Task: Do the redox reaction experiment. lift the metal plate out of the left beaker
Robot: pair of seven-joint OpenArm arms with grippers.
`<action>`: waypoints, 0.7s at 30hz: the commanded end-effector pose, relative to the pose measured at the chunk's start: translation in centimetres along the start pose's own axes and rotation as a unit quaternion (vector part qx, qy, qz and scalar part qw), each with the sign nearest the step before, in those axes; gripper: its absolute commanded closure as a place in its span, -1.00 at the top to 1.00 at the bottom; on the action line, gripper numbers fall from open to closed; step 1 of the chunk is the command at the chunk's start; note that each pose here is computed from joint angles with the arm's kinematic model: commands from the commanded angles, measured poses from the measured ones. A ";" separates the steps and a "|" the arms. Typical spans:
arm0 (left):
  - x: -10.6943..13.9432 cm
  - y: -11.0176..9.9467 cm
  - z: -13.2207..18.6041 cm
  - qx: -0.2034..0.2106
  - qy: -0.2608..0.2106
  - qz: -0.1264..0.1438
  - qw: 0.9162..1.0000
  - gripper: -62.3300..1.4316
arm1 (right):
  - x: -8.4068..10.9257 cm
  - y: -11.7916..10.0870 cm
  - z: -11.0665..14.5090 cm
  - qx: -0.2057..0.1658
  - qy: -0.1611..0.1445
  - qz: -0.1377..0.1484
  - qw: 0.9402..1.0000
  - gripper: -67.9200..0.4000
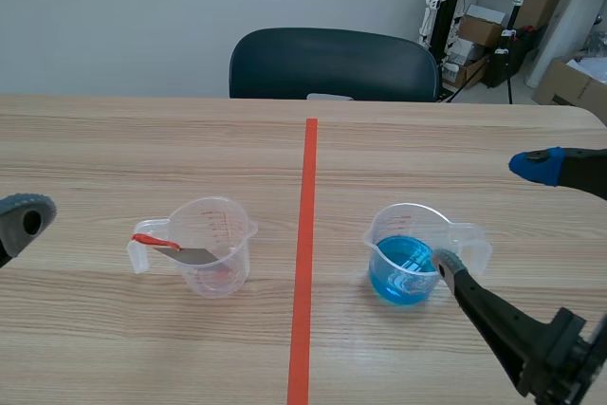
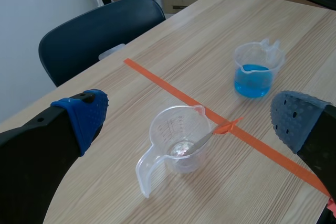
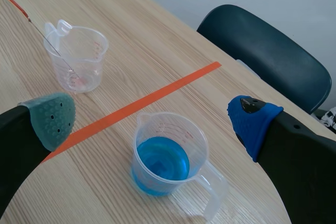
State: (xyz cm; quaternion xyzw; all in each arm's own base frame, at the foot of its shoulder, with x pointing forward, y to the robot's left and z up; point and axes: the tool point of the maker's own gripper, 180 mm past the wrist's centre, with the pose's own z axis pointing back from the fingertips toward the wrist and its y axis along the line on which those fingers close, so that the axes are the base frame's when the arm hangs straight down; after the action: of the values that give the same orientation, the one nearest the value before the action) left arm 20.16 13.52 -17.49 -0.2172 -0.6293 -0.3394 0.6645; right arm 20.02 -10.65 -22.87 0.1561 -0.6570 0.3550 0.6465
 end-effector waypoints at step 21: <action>0.3 -0.5 -0.1 -0.009 -0.006 -0.006 1.000 1.00 | 1.6 -0.4 -0.2 -0.002 -0.034 0.017 0.999 0.79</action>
State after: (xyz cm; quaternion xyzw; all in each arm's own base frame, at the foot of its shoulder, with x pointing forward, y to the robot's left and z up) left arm 20.00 13.43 -17.82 -0.2105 -0.6243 -0.3534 0.6642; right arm 19.84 -10.42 -22.36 0.1579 -0.6675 0.3613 0.6317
